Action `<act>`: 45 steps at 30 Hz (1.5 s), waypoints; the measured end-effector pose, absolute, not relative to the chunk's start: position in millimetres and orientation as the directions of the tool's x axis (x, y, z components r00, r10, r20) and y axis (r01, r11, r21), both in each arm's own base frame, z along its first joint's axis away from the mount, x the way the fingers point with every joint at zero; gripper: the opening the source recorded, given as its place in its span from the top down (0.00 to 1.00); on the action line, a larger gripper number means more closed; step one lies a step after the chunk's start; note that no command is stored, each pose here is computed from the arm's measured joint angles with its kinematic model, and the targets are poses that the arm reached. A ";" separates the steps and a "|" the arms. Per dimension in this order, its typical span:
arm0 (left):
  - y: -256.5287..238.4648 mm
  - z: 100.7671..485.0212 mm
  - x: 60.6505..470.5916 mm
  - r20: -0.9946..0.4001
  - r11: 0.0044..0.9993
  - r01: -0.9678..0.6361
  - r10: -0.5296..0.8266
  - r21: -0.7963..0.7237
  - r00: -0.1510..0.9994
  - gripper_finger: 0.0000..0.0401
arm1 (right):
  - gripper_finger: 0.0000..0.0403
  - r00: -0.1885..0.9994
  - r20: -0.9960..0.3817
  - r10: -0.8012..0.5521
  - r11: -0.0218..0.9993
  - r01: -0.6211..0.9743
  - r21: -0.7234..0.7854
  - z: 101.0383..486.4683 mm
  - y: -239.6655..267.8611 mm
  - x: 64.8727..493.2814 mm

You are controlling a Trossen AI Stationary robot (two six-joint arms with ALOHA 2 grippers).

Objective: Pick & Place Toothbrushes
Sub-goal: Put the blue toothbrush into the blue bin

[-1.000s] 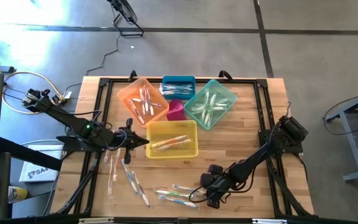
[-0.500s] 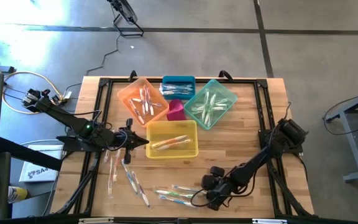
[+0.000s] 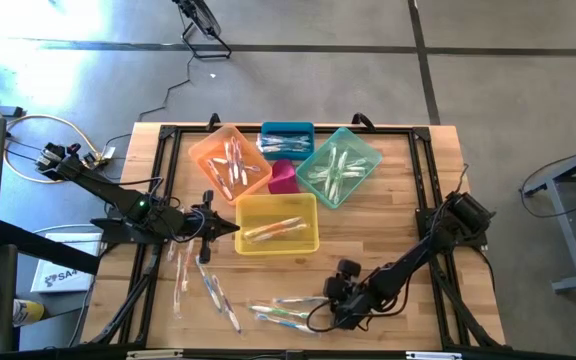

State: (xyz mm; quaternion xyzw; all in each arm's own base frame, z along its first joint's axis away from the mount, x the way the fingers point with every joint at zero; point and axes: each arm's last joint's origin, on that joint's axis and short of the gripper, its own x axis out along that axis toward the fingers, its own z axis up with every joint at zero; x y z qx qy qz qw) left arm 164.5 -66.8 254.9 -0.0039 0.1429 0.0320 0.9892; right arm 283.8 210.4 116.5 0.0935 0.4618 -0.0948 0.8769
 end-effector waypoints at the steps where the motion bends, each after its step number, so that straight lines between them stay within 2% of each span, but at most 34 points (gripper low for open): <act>1: -66.8 254.8 164.5 -0.283 0.998 -0.064 0.062 0.002 0.957 1.00 | 0.53 0.554 -0.828 -0.090 0.965 0.255 0.065 116.3 209.5 283.6; 11: -66.8 254.8 164.5 -0.283 0.998 -0.064 0.062 0.002 0.957 1.00 | 0.56 0.519 -0.850 -0.094 0.971 0.235 0.036 115.7 201.1 286.7; 26: -66.8 254.8 164.5 -0.283 0.998 -0.064 0.062 0.002 0.957 1.00 | 0.96 0.498 -0.865 -0.057 0.978 0.201 0.052 115.9 200.5 287.3; 32: -66.8 255.2 164.6 -0.280 0.998 -0.067 0.062 -0.007 0.958 1.00 | 0.97 0.493 -0.870 -0.018 0.979 0.184 0.084 120.0 201.7 286.2; 36: -67.2 257.7 165.3 -0.256 0.995 -0.078 0.059 -0.066 0.965 1.00 | 0.98 0.496 -0.867 0.039 0.983 0.138 0.123 132.3 202.2 283.7; 45: -68.0 279.5 166.9 -0.059 0.994 -0.049 0.044 -0.094 0.997 1.00 | 0.98 0.614 -0.782 0.104 0.981 0.067 0.183 185.0 193.4 280.3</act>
